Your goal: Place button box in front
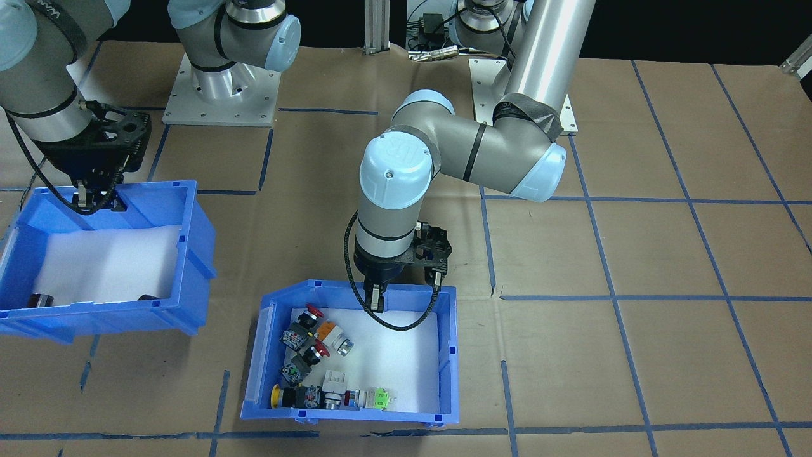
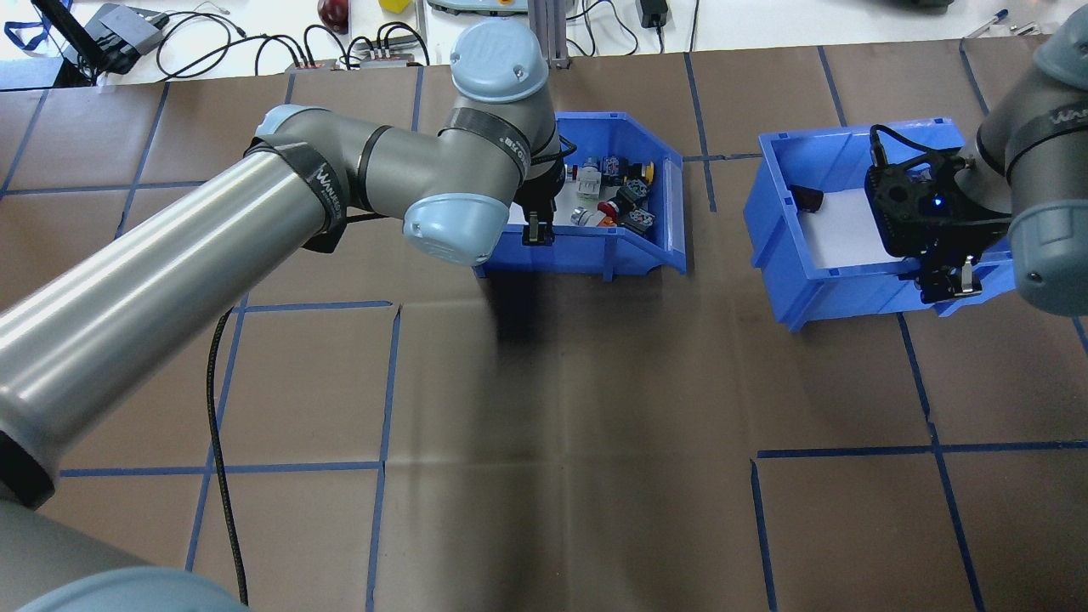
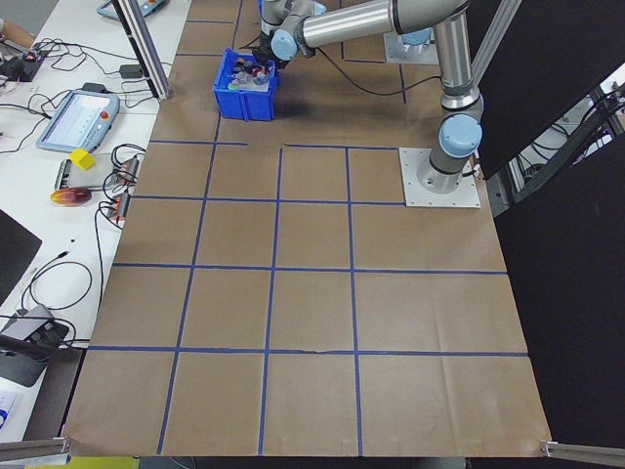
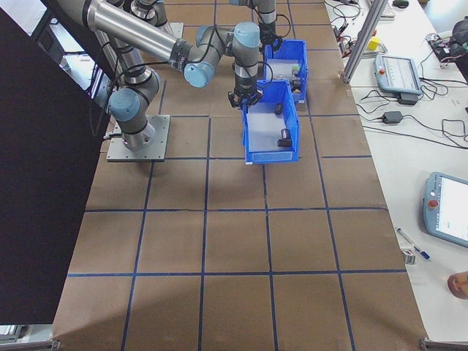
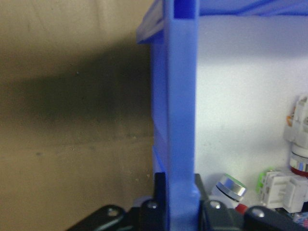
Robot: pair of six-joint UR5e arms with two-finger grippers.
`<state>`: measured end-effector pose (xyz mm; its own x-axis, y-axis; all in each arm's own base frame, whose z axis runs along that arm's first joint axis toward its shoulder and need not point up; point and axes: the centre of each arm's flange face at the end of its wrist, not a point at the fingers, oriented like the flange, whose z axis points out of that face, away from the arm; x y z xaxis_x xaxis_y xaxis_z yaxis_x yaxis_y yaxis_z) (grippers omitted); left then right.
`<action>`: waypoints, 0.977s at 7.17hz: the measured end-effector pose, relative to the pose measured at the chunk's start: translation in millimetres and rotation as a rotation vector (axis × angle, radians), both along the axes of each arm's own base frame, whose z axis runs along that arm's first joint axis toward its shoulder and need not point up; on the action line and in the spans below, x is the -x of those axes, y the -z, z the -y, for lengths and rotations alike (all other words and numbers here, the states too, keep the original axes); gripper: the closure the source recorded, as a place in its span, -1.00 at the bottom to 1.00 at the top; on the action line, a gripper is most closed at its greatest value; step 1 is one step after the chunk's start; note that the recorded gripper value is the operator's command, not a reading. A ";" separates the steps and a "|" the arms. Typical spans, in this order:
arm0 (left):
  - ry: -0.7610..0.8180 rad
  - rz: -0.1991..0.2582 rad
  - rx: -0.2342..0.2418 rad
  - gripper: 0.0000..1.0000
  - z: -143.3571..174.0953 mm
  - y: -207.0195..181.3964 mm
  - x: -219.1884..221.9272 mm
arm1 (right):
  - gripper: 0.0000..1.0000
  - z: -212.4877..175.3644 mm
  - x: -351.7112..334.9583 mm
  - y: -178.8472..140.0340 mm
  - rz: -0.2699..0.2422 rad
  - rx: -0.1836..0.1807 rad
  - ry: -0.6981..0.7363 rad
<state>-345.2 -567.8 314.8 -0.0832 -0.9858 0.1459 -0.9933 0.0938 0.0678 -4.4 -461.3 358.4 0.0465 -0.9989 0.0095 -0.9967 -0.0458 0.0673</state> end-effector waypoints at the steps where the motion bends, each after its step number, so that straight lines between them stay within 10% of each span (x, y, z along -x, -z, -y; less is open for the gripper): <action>1: 0.040 0.010 -0.002 -0.99 -11.9 -34.9 -15.4 | 0.88 -15.5 -4.6 5.5 0.002 -0.009 0.003; 7: 1.107 0.160 0.009 -0.99 -112.6 -199.1 -170.8 | 0.88 -123.1 -38.5 28.4 0.012 -0.061 0.044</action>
